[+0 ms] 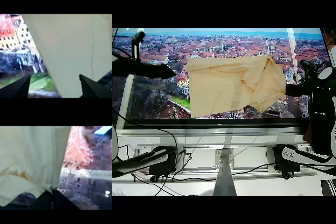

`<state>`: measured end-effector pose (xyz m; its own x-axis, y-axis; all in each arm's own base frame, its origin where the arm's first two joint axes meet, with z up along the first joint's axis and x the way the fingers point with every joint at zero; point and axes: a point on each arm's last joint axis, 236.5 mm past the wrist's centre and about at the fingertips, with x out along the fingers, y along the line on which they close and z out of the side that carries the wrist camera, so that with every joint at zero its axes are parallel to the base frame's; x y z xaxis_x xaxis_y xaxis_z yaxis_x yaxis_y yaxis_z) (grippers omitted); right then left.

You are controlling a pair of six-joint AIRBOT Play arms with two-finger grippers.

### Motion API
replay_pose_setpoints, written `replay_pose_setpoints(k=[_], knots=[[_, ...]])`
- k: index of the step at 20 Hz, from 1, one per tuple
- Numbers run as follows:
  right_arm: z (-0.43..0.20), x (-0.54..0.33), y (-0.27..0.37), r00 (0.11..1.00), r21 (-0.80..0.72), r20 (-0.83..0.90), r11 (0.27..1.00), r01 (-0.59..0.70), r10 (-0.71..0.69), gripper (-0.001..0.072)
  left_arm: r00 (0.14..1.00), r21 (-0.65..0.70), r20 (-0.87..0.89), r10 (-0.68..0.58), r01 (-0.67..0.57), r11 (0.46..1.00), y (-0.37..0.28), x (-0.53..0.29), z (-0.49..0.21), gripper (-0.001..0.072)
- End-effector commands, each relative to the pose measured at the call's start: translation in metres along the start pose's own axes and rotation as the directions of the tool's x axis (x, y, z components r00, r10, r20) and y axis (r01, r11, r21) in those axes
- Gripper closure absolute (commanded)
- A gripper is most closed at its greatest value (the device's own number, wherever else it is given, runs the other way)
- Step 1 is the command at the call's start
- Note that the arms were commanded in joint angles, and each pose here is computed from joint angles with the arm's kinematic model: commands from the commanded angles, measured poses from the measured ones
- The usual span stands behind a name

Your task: Fold the clothes and pants, and hang the long-sleeved shirts on hangers.

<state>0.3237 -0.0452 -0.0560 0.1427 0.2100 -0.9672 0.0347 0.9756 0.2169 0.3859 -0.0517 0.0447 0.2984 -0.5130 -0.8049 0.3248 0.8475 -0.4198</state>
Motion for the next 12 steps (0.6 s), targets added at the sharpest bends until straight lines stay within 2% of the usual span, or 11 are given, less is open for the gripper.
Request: replay_pose_setpoints(k=[1, 3, 7, 8, 9, 12], knots=[[-0.024, 0.024, 0.007, 0.997, 0.041, -0.023, 0.997, -0.071, 0.072, 0.0699, 0.985, -0.113, -0.172, -0.028, 0.008, 0.994, 0.009, 0.031, -0.068, 0.0011], [-0.022, 0.025, 0.011, 0.996, 0.055, -0.009, 0.995, -0.088, 0.089, 0.0699, 0.967, -0.152, -0.243, -0.075, 0.039, 0.988, 0.005, 0.049, -0.106, 0.0011], [-0.015, 0.025, 0.014, 0.995, 0.067, 0.02, 0.992, -0.103, 0.102, 0.0699, 0.951, -0.235, -0.269, -0.154, 0.09, 0.968, -0.005, 0.083, -0.159, 0.0013], [-0.015, 0.025, 0.014, 0.995, 0.067, 0.02, 0.993, -0.102, 0.101, 0.0699, 0.951, -0.26, -0.266, -0.159, 0.088, 0.962, -0.006, 0.09, -0.168, 0.0069], [-0.015, 0.025, 0.014, 0.995, 0.067, 0.021, 0.993, -0.102, 0.101, 0.0699, 0.95, -0.274, -0.27, -0.159, 0.082, 0.958, -0.007, 0.095, -0.177, 0.0156], [-0.015, 0.025, 0.014, 0.995, 0.067, 0.02, 0.992, -0.103, 0.101, 0.0699, 0.946, -0.266, -0.292, -0.142, 0.063, 0.962, -0.009, 0.108, -0.194, 0.0165]])
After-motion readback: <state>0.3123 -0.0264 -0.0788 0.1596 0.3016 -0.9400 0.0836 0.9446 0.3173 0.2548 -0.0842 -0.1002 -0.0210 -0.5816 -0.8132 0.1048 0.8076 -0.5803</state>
